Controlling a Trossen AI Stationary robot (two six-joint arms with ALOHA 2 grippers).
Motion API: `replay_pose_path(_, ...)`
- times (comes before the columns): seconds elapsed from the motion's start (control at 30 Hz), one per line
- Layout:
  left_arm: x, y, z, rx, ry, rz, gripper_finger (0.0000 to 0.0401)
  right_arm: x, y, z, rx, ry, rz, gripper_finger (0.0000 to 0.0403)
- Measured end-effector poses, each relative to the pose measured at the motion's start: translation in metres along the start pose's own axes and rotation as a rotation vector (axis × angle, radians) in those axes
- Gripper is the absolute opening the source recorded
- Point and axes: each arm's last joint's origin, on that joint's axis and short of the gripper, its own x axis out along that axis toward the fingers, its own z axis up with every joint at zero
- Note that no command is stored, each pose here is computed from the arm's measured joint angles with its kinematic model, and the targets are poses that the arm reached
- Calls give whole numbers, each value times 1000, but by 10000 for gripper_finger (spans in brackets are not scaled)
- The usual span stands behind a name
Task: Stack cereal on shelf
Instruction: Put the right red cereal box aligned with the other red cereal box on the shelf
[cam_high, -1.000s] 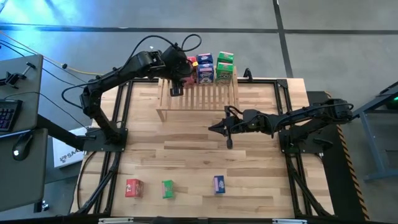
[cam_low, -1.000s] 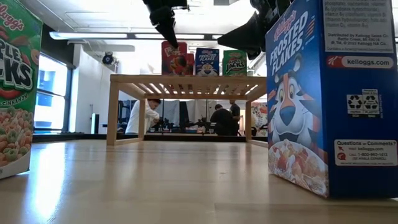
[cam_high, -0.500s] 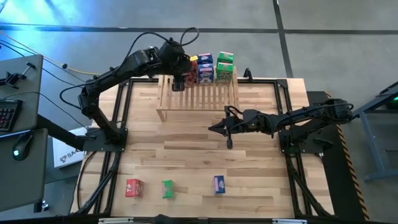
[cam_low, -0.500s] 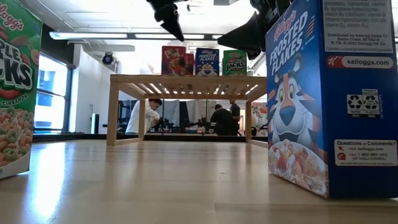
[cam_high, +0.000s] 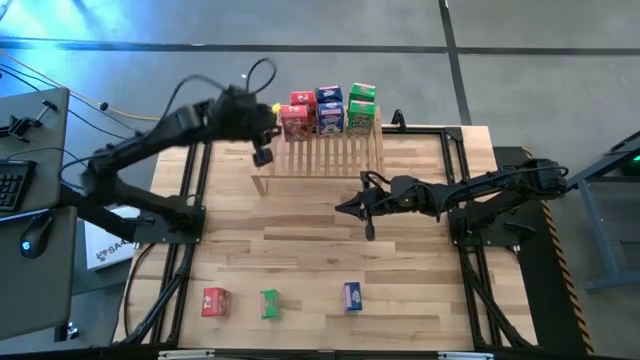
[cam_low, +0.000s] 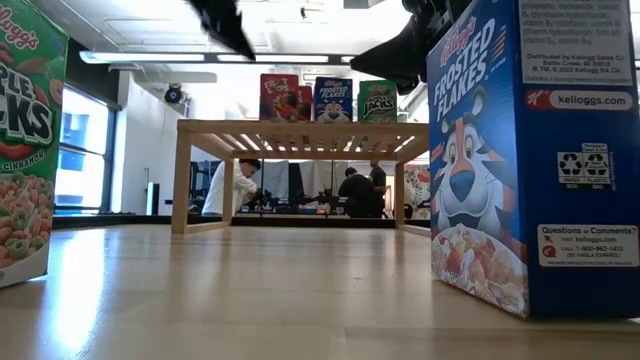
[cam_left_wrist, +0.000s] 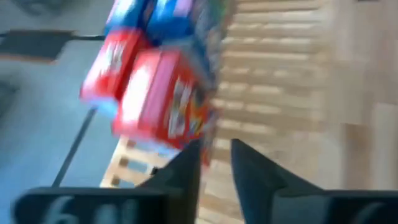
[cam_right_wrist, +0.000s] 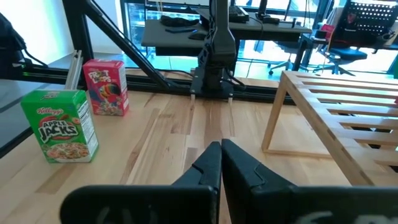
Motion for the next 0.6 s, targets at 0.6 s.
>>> replay_pose_path(0.6, 81, -22, -80, -276, -299, 218, 1, 0, 0, 0, 1, -1, -5, 0)
